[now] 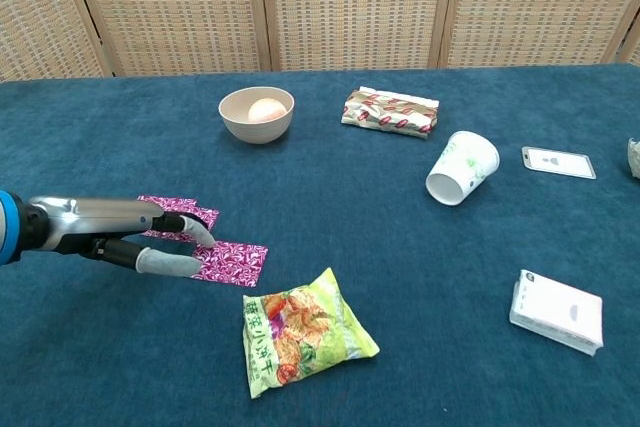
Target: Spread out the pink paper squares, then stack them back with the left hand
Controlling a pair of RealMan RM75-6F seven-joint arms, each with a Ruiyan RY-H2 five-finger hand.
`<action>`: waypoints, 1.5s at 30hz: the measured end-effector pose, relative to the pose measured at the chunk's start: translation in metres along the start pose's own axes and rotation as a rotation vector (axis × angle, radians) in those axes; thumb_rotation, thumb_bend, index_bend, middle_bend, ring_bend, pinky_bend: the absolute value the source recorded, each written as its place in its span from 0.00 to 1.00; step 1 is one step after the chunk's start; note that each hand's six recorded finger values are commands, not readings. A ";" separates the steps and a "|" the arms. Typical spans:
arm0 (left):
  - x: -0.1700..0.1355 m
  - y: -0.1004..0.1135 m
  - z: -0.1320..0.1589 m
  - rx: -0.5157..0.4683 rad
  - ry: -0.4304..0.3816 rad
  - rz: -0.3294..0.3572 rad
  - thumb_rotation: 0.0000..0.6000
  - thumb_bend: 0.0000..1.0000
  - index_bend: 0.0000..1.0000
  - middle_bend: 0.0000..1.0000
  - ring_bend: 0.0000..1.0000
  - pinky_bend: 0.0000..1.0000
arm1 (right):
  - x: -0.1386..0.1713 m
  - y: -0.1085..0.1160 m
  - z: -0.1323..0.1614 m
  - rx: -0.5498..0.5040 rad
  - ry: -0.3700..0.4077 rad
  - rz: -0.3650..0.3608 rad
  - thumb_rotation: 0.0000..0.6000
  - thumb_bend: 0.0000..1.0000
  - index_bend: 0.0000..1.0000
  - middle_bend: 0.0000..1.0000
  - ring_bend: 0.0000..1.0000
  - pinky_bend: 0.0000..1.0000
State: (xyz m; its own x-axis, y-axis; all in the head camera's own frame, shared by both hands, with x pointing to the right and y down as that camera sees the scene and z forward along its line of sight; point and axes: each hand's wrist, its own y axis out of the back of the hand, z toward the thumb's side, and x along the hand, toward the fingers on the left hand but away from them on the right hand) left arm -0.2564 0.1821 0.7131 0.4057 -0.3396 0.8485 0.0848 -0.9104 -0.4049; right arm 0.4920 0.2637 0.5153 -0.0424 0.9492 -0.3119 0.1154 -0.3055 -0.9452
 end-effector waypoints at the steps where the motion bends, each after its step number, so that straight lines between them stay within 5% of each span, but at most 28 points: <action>1: -0.001 -0.001 0.000 0.002 0.000 -0.002 0.12 0.00 0.10 0.00 0.00 0.00 | 0.000 0.000 0.000 0.000 0.000 0.000 1.00 0.13 0.17 0.20 0.00 0.00; 25: -0.040 -0.024 -0.014 0.071 0.015 -0.063 0.13 0.00 0.10 0.00 0.00 0.00 | -0.001 0.000 0.001 -0.011 0.007 0.000 1.00 0.13 0.17 0.20 0.00 0.00; 35: -0.049 -0.014 -0.013 0.028 -0.004 0.012 0.12 0.00 0.10 0.00 0.00 0.00 | -0.001 0.001 0.003 -0.009 0.011 -0.001 1.00 0.13 0.17 0.20 0.00 0.00; 45: -0.049 -0.020 -0.027 0.020 0.023 -0.005 0.12 0.00 0.10 0.00 0.00 0.00 | -0.002 0.000 0.003 -0.010 0.012 0.003 1.00 0.13 0.17 0.20 0.00 0.00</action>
State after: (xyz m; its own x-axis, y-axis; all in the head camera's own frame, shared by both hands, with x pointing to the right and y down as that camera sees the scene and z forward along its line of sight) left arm -0.3027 0.2102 0.6887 0.3846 -0.3408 0.8579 0.1048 -0.9072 -0.4074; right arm 0.4887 0.2621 0.5156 -0.0303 0.9492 -0.3133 0.1256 -0.3073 -0.9433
